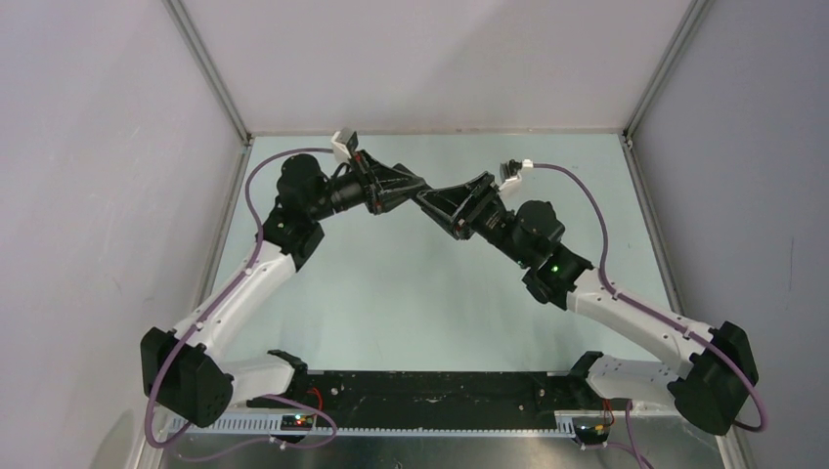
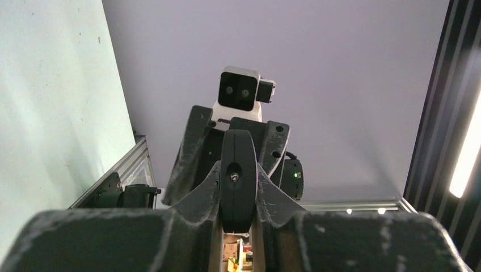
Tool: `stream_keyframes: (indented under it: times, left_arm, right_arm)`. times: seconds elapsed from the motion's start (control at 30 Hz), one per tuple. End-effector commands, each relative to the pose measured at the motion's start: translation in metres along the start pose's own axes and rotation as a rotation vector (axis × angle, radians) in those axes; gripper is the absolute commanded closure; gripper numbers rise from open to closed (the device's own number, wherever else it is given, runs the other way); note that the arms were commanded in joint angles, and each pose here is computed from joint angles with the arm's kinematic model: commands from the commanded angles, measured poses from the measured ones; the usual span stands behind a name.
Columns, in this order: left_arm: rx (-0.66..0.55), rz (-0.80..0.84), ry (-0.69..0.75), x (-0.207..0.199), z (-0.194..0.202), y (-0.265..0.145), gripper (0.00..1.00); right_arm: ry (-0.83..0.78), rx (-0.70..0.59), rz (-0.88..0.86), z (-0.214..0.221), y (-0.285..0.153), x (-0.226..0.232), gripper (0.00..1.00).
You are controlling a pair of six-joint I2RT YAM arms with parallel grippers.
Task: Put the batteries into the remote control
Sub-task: Load the battery cover into the remote control, then adjust the remote control.
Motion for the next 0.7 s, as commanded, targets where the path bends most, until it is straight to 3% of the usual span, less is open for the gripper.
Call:
stream_keyframes:
  times: [0.0,0.1,0.23,0.43,0.67]
  left_arm:
    - [0.145,0.090,0.056,-0.016,0.023,-0.021,1.00]
    - [0.119,0.071,0.063,-0.007,0.016,-0.022,1.00]
    - [0.111,0.052,0.080,0.002,0.012,-0.020,1.00]
    - [0.142,0.054,0.200,0.006,0.011,-0.020,1.00]
    - [0.239,0.036,0.432,0.018,0.012,-0.023,1.00]
  right_arm:
    - [-0.061,-0.057,0.048,-0.010,-0.008,0.003,0.35]
    - [-0.132,-0.015,-0.039,-0.014,-0.019,0.017,0.18]
    - [-0.162,0.040,-0.046,-0.020,-0.034,0.021,0.06]
    - [-0.245,0.155,-0.052,-0.021,-0.055,0.019,0.04]
    - [-0.433,0.401,-0.112,-0.016,-0.068,0.006,0.05]
Point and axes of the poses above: each gripper's point midway between its finger pads, its own y axis out along the fingers, its own x axis along the line the jaws close on, z = x × y, the point moved 10 cm from there along -y, back along the fingers, and after that the axes turned 3 degrees about -y, right-handed, at the moved point
